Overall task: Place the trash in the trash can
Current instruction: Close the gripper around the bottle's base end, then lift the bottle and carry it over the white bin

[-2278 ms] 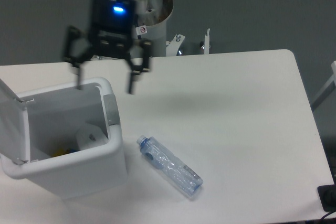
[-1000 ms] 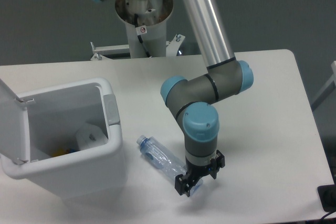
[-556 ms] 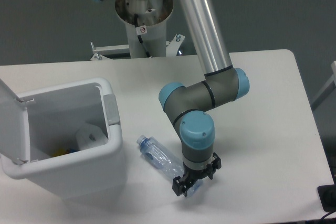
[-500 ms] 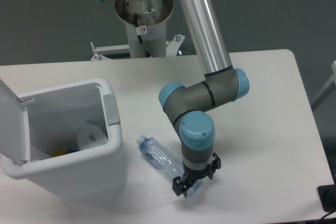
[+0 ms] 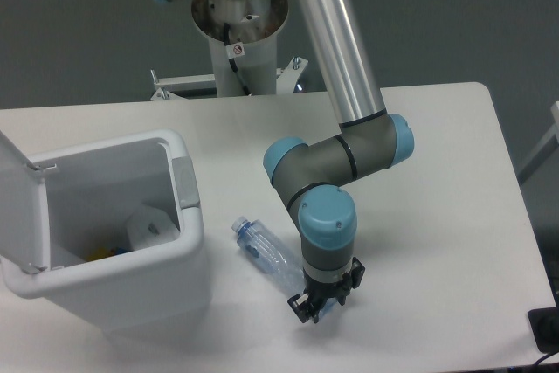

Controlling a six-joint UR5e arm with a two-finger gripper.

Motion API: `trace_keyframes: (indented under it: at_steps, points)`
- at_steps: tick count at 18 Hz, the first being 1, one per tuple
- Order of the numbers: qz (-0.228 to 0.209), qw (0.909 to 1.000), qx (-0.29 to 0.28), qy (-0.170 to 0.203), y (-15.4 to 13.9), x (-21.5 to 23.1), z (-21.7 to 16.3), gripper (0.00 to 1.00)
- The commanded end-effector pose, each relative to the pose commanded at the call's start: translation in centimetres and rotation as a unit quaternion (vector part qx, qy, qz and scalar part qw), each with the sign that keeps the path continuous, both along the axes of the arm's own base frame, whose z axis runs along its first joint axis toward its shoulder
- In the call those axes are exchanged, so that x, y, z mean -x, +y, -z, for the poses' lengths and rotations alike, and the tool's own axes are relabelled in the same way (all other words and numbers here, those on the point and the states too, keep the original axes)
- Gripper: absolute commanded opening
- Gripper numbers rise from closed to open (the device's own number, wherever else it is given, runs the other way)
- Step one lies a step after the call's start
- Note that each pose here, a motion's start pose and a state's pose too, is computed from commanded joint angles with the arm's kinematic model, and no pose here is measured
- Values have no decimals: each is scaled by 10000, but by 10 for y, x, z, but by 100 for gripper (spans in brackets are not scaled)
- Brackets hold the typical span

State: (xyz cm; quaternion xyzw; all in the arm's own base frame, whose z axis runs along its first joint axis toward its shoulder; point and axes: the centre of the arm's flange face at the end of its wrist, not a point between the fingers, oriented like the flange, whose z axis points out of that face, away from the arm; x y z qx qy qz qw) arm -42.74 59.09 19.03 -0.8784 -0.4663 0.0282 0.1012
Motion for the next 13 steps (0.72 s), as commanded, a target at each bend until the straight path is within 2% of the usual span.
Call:
trace_keyframes:
  at_steps: [4,6,8,11,13]
  points:
    - [9,9999,-78,74,1,1,-12,55]
    - [80,9994,-240,249,-1,5,-44,55]
    - [178,9980,-413,447,-8,9,-80,55]
    - [8,9940,-842,704,-24,33,-136,55]
    - [-105,9807,-1678,1000,-39,62,-208,55]
